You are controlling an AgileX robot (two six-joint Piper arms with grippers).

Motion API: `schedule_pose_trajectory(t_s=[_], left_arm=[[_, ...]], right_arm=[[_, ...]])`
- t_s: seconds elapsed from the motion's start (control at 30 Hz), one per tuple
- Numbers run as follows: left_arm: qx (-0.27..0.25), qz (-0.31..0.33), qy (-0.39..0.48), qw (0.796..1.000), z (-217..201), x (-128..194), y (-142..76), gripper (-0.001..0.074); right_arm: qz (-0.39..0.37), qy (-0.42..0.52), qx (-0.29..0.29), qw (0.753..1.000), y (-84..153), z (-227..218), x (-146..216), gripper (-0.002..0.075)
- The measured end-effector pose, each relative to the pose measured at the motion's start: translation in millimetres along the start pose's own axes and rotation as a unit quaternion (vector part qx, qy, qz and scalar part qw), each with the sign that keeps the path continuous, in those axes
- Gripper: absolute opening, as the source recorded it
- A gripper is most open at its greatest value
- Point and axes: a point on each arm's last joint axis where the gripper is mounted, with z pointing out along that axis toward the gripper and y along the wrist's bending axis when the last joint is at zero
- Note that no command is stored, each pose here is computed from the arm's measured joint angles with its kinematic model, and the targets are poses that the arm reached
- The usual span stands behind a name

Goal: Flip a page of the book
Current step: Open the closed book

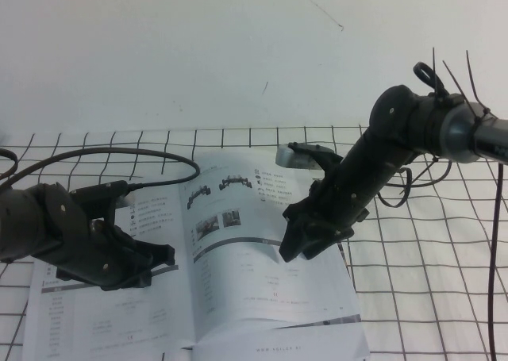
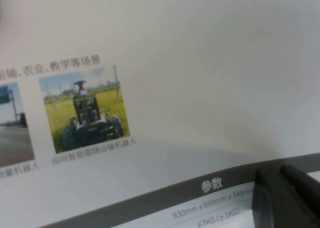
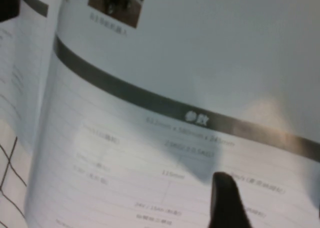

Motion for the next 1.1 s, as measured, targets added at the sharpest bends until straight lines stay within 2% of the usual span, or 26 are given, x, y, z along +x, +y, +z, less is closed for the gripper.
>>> schedule_pose_trajectory(t_s=[0.1,0.23,0.33,0.53,0.73,0.83,1.1], left_arm=[[0.0,-0.001,0.0,1.0,0,0,0,-0.0002],[0.001,-0.003,0.0,1.0,0,0,0,-0.0002],[0.002,-0.002,0.0,1.0,0,0,0,-0.0002],[0.001,-0.002,0.0,1.0,0,0,0,-0.0002],[0.001,-0.002,-0.001,1.0,0,0,0,-0.0002],[0.001,-0.002,-0.001,1.0,0,0,0,-0.0002],[0.001,-0.002,-0.001,1.0,0,0,0,-0.0002]], right_arm=[[-0.009,0.001,0.011,1.0,1,-3,0,0.0386],[-0.039,0.007,0.066,0.997,3,-21,-4,0.0386],[-0.051,0.0,0.085,0.995,8,-35,-8,0.0386],[-0.038,0.008,0.087,0.995,6,-33,-8,0.0386],[-0.021,0.034,0.082,0.996,-7,-14,-7,0.0386],[-0.017,0.032,0.073,0.997,-6,-13,-7,0.0387],[-0.014,-0.017,-0.032,0.999,12,-10,-16,0.0387]])
